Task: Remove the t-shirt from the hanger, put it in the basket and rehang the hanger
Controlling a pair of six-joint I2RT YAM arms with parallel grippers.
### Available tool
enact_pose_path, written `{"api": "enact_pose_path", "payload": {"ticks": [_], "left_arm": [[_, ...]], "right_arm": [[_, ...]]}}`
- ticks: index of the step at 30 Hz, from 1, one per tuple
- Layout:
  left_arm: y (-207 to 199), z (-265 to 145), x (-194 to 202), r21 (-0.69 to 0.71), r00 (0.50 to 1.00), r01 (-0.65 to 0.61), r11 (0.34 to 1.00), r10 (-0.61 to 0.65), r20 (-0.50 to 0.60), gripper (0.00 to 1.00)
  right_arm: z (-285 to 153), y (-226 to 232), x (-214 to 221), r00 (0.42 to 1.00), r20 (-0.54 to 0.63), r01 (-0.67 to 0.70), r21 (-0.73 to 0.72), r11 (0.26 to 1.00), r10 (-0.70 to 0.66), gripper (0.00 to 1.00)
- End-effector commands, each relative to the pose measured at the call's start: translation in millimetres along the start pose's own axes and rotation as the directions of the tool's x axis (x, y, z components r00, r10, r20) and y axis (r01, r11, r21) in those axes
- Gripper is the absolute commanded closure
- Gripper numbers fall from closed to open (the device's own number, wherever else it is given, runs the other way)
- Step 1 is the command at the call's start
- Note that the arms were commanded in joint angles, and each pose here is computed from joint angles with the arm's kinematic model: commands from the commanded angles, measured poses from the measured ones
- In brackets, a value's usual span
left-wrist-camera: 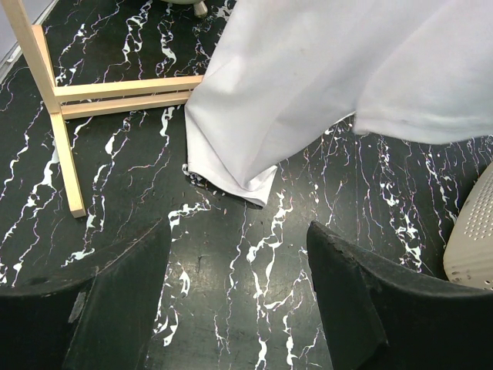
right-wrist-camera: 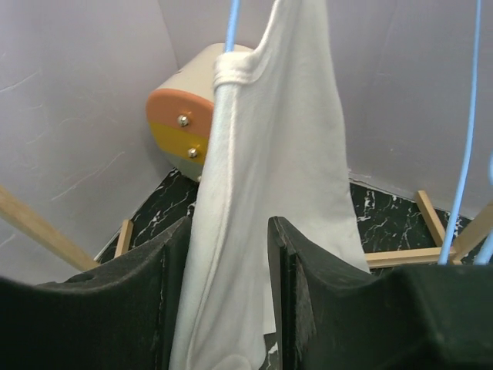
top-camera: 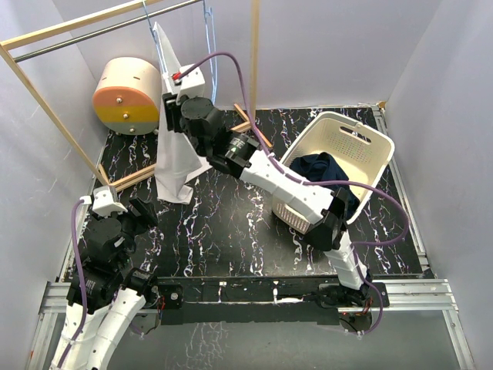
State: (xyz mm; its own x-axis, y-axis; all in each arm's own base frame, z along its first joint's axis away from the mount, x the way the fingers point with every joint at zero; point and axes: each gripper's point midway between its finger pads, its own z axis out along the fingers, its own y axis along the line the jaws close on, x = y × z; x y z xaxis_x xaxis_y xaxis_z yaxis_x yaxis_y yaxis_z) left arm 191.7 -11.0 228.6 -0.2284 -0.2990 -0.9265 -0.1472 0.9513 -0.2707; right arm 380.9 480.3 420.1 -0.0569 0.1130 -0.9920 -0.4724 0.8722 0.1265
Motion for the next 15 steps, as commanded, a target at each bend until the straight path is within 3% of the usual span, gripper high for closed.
{"api": "enact_pose_path", "payload": {"ticks": [1,6,10,15], "left_arm": [[-0.5,0.4,-0.8,0.005,1.000,-0.005,1.000,0.005,0.007,0.31],[-0.1,0.1,-1.4,0.003,1.000,-0.002,1.000,0.002,0.010,0.31],[-0.1,0.2,-1.1,0.002,1.000,-0.003,1.000,0.003,0.009,0.31],[0.2,0.3,-0.6,0.001,1.000,-0.004,1.000,0.004,0.007,0.31]], "right_arm": [[-6.2,-36.2,-59.4,0.993,0.108,-0.058,0.021,0.998,0.055,0.56],[0.4,-38.2,-57.2,0.994,0.102,-0.046,-0.017,0.999,0.047,0.66],[4.1,-40.5,-60.0,0.993,0.104,-0.050,-0.060,0.997,0.056,0.91],[-2.4,-37.2,-75.3,0.987,0.158,-0.022,-0.106,0.994,0.039,0.92]]}}
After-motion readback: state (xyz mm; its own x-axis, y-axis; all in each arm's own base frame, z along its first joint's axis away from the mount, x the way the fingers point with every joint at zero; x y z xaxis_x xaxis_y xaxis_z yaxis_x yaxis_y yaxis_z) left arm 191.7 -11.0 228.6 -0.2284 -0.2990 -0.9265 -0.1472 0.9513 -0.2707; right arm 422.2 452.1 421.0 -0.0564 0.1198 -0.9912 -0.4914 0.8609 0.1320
